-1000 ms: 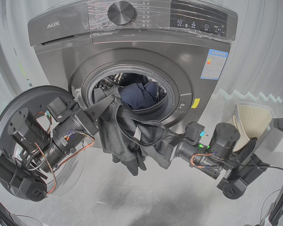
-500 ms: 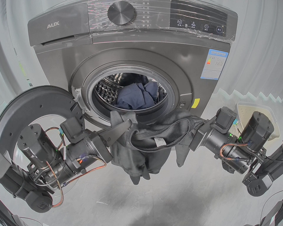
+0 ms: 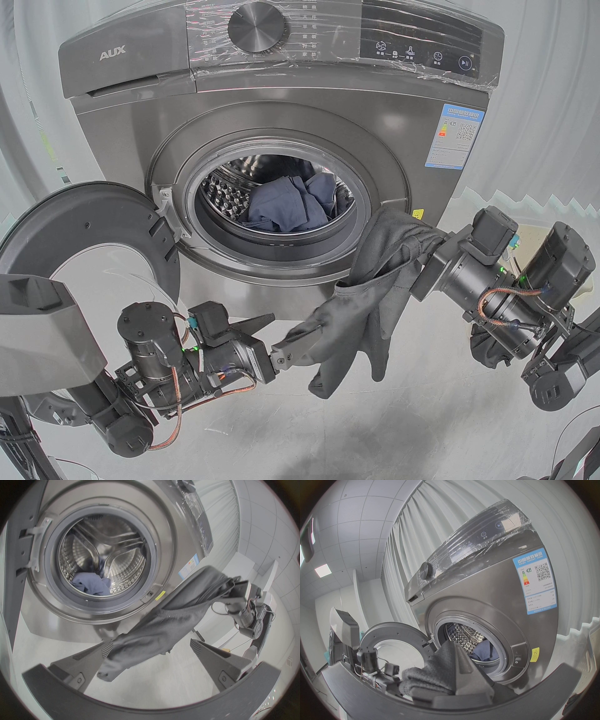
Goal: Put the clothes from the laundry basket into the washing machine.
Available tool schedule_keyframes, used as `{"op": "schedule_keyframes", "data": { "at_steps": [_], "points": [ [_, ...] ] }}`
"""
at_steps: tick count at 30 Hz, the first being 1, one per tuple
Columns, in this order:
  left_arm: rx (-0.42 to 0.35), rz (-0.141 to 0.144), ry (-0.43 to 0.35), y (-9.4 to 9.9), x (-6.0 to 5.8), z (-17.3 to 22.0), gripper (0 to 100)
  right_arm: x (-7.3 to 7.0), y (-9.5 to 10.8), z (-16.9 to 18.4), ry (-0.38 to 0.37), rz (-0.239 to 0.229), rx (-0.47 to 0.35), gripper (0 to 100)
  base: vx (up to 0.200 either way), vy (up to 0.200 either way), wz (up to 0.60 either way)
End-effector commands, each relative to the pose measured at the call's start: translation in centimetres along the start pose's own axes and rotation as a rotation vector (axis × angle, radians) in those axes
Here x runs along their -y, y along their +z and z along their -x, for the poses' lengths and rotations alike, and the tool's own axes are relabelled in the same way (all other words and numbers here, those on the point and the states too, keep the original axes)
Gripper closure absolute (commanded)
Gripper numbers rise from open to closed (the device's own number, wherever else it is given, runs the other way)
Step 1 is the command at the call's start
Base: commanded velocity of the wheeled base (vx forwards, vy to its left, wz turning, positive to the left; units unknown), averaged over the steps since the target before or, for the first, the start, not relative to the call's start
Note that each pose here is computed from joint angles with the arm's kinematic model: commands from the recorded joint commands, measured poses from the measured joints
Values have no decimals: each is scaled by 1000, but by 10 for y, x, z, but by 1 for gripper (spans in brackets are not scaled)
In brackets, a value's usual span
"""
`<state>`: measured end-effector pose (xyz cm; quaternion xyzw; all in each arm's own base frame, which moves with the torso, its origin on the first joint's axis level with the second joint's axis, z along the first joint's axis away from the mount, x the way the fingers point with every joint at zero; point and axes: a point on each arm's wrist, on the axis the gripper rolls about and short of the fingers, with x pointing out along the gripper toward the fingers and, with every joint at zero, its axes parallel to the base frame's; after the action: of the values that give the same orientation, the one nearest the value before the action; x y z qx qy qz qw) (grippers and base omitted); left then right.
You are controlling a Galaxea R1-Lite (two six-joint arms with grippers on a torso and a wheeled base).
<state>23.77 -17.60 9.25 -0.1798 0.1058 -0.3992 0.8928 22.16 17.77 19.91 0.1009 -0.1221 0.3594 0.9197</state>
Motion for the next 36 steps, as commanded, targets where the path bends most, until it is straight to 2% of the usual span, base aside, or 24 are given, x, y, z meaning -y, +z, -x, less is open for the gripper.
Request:
{"op": "schedule_keyframes", "data": {
  "at_steps": [1, 3, 4, 9, 11, 20, 24, 30, 36],
  "points": [
    [-62, 15, 25, -17, -9, -5, 0, 1, 7, -1, -5, 4, 27, 100, 0, 0, 0],
    [-72, 11, 28, -20, -9, -5, 0, 1, 7, -2, -5, 4, 30, 100, 0, 0, 0],
    [-83, -4, 28, -23, -10, -6, 0, 1, 7, -2, -5, 4, 30, 100, 0, 0, 0],
    [-136, -123, 63, -40, -21, -11, 0, 0, 8, -3, 0, 2, 36, 100, 0, 0, 0],
    [-142, -143, 63, -42, -22, -12, 0, -1, 8, -3, 0, 0, 36, 100, 0, 0, 0],
    [-119, -168, 7, -42, -11, -26, 0, -2, 9, -6, 1, -2, 43, 100, 0, 0, 0],
    [-115, -191, -29, -43, -2, -29, 0, -2, 7, -7, -3, -3, 39, 100, 0, 0, 0],
    [-120, -200, -63, -46, 8, -32, 0, -1, 2, -13, -27, -6, 31, 100, 0, 0, 0],
    [-110, -209, -72, -53, 5, -49, 0, -5, 3, -15, -18, -10, 40, 100, 0, 0, 0]
  ]
}}
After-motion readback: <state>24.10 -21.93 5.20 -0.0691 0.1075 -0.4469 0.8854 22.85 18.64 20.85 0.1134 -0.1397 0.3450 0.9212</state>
